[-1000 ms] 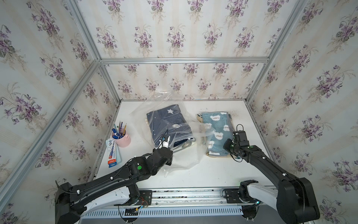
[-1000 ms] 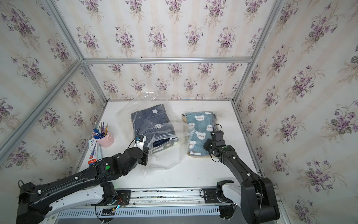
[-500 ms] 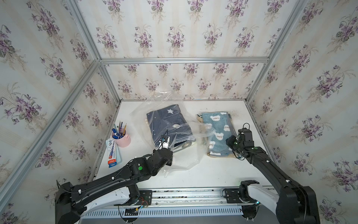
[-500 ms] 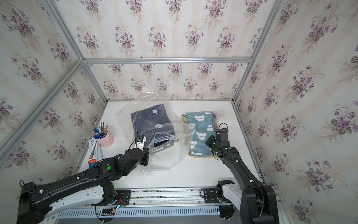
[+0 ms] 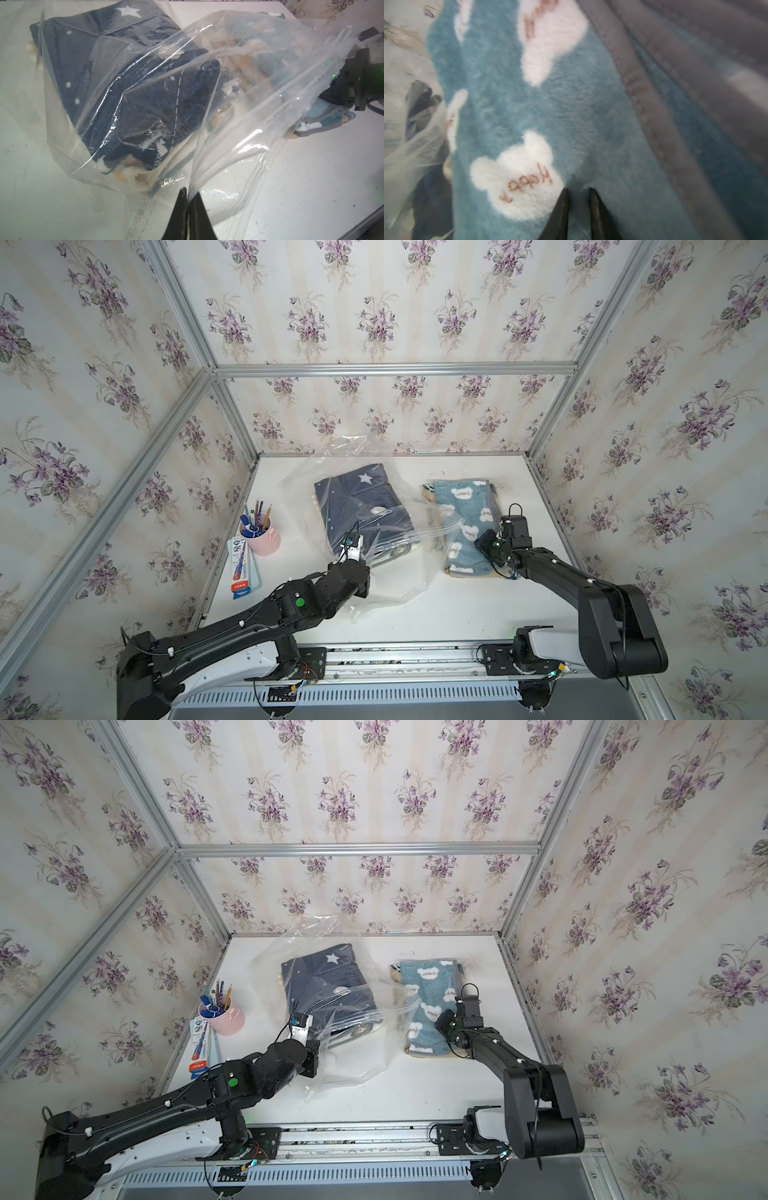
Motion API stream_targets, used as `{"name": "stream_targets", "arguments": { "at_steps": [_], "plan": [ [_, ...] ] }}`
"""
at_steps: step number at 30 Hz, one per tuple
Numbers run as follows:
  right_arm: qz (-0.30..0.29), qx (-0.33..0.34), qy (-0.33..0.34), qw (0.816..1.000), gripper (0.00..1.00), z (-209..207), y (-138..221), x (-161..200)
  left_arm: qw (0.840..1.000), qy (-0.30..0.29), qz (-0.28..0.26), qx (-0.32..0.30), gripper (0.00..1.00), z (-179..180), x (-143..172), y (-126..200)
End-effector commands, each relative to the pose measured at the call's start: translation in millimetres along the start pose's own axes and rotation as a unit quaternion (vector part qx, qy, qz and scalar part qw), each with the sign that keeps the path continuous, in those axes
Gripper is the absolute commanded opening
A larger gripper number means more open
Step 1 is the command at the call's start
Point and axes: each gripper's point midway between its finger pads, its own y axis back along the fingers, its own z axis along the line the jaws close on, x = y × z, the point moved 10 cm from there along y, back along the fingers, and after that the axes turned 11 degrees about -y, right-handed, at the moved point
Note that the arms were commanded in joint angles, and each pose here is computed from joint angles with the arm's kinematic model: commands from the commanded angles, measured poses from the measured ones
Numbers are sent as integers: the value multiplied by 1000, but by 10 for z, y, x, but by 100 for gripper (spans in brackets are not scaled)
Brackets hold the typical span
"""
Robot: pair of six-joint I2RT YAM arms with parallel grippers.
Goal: Take the blanket out of the vacuum bag
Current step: Adjust the blanket at the center of the board.
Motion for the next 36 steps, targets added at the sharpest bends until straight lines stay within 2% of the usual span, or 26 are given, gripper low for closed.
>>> {"name": "stream_targets", "arguments": {
  "at_steps": [1,15,21,24,28,36],
  "plan": [
    [-2,-20,-15,1000,22,68,-89,-49,1000,12,-1,3,9,29,38,22],
    [-33,-38,-89,995,19,246,-340,-388,1000,24,-6,0,9,110,162,57],
    [-67,-40,-189,979,15,-84,-333,-431,1000,23,-9,1,9,109,146,66],
    [-91,-36,-209,973,15,-209,-251,-434,1000,20,-8,1,9,107,134,74],
    [-114,-46,-211,970,15,-241,-132,-443,1000,16,-9,0,9,108,126,78],
    [-98,-63,-164,980,15,-71,-101,-516,1000,7,-3,3,10,72,85,60]
  ]
}}
